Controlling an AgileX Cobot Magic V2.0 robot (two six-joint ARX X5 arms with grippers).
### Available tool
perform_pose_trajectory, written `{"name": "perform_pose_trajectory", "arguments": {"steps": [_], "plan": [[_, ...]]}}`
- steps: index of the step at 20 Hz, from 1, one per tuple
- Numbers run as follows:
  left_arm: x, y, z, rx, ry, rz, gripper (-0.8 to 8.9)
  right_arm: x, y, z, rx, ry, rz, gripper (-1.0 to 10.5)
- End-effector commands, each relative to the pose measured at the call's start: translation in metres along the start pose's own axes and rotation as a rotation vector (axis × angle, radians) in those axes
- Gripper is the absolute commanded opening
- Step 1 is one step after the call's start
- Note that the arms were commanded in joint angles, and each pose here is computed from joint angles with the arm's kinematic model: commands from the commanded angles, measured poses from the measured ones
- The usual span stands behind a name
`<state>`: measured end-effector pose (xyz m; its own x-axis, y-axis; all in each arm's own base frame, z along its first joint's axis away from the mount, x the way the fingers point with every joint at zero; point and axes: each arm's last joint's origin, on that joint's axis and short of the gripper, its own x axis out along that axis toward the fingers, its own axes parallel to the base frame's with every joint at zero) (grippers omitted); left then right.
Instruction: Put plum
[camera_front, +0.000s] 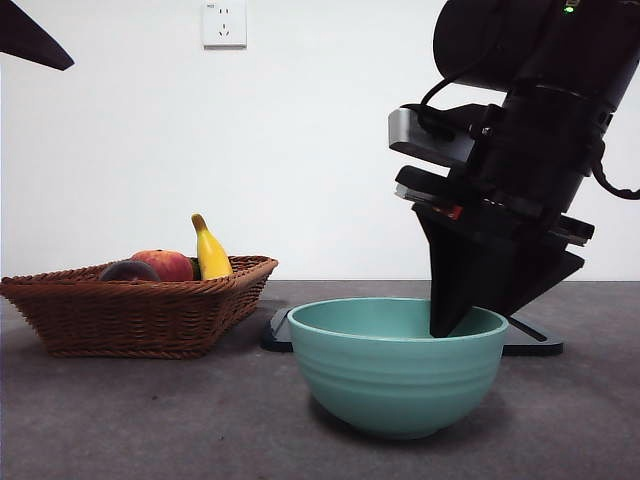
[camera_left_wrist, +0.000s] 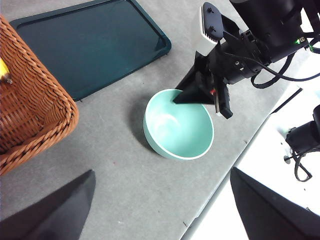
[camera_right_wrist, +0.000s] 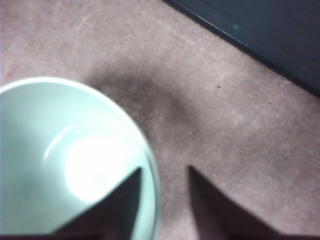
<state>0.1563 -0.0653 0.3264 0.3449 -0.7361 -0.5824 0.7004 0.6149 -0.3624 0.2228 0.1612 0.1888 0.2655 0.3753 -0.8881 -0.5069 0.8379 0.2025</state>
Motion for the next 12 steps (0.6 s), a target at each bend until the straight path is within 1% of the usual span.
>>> {"name": "perform_pose_trajectory", "arguments": {"steps": [1, 4, 6, 10, 12], "plan": [[-0.002, -0.002, 0.005, 0.027, -0.014, -0.003, 4.28, 0.001, 0.003, 0.002, 0.001, -0.004, 0.002, 2.0], [-0.002, -0.002, 0.005, 0.027, -0.014, -0.003, 4.28, -0.013, 0.005, 0.004, -0.006, -0.049, 0.008, 2.0], [-0.002, -0.002, 0.005, 0.027, -0.014, -0.003, 4.28, -0.028, 0.007, 0.006, -0.012, -0.103, 0.012, 2.0], [-0.002, -0.002, 0.005, 0.026, -0.014, -0.003, 4.28, -0.071, 0.011, 0.003, -0.03, -0.21, 0.02, 2.0], [-0.002, -0.002, 0.005, 0.026, -0.014, -0.003, 4.28, -0.092, 0.015, -0.002, -0.047, -0.255, 0.042, 2.0]]}}
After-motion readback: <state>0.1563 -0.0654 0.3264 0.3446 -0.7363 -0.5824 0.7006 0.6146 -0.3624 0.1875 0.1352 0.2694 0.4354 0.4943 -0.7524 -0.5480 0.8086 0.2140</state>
